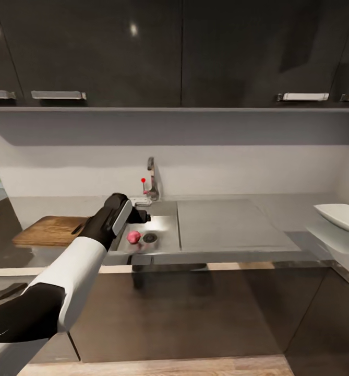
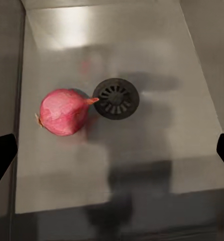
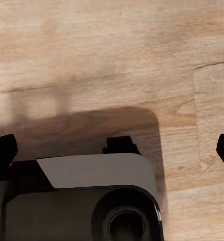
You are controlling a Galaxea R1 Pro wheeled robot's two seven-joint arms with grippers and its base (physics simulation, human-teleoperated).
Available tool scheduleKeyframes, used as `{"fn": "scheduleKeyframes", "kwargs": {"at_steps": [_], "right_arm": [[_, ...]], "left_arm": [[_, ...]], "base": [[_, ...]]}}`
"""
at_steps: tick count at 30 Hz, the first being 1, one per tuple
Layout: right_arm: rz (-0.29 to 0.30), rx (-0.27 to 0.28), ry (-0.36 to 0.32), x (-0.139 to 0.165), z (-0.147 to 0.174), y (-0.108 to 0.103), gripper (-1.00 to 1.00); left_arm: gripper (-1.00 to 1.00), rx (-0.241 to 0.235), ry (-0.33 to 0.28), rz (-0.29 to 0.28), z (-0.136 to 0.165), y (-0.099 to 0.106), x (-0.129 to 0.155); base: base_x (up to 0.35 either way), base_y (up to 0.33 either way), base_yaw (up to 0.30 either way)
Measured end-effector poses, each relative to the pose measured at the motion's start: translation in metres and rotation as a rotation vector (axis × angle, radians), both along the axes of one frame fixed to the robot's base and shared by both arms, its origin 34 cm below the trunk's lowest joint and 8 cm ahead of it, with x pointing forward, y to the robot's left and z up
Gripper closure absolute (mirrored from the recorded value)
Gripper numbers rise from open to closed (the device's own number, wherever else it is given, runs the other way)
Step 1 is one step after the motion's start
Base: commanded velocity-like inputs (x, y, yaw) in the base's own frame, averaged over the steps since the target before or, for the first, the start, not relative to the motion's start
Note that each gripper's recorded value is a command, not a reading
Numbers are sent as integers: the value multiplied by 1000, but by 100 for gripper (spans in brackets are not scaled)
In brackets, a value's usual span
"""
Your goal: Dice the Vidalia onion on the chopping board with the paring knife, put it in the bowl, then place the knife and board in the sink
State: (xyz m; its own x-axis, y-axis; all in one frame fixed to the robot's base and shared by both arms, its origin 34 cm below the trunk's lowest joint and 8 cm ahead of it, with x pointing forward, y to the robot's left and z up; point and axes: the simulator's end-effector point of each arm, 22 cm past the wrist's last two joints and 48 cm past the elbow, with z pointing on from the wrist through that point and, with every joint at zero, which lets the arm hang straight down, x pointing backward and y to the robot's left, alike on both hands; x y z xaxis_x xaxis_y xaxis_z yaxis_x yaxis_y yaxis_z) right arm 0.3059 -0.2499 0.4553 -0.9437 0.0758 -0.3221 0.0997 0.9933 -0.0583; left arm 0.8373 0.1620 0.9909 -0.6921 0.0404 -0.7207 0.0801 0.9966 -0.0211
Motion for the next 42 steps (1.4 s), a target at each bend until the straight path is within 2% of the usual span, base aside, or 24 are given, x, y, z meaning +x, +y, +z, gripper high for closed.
{"fn": "scheduleKeyframes", "kwargs": {"at_steps": [6,22,42], "right_arm": [[0,0,0,0,0,0,-100],[0,1,0,0,6,0,-100],[-2,-2,1,1,39,1,-100]], "left_arm": [[-100,-27,8,14,-2,3,1],[-100,-22,51,20,-14,6,-3],[-100,-15,48,42,20,23,-1]], "base": [[155,-18,0],[8,-1,0],[0,0,0]]}}
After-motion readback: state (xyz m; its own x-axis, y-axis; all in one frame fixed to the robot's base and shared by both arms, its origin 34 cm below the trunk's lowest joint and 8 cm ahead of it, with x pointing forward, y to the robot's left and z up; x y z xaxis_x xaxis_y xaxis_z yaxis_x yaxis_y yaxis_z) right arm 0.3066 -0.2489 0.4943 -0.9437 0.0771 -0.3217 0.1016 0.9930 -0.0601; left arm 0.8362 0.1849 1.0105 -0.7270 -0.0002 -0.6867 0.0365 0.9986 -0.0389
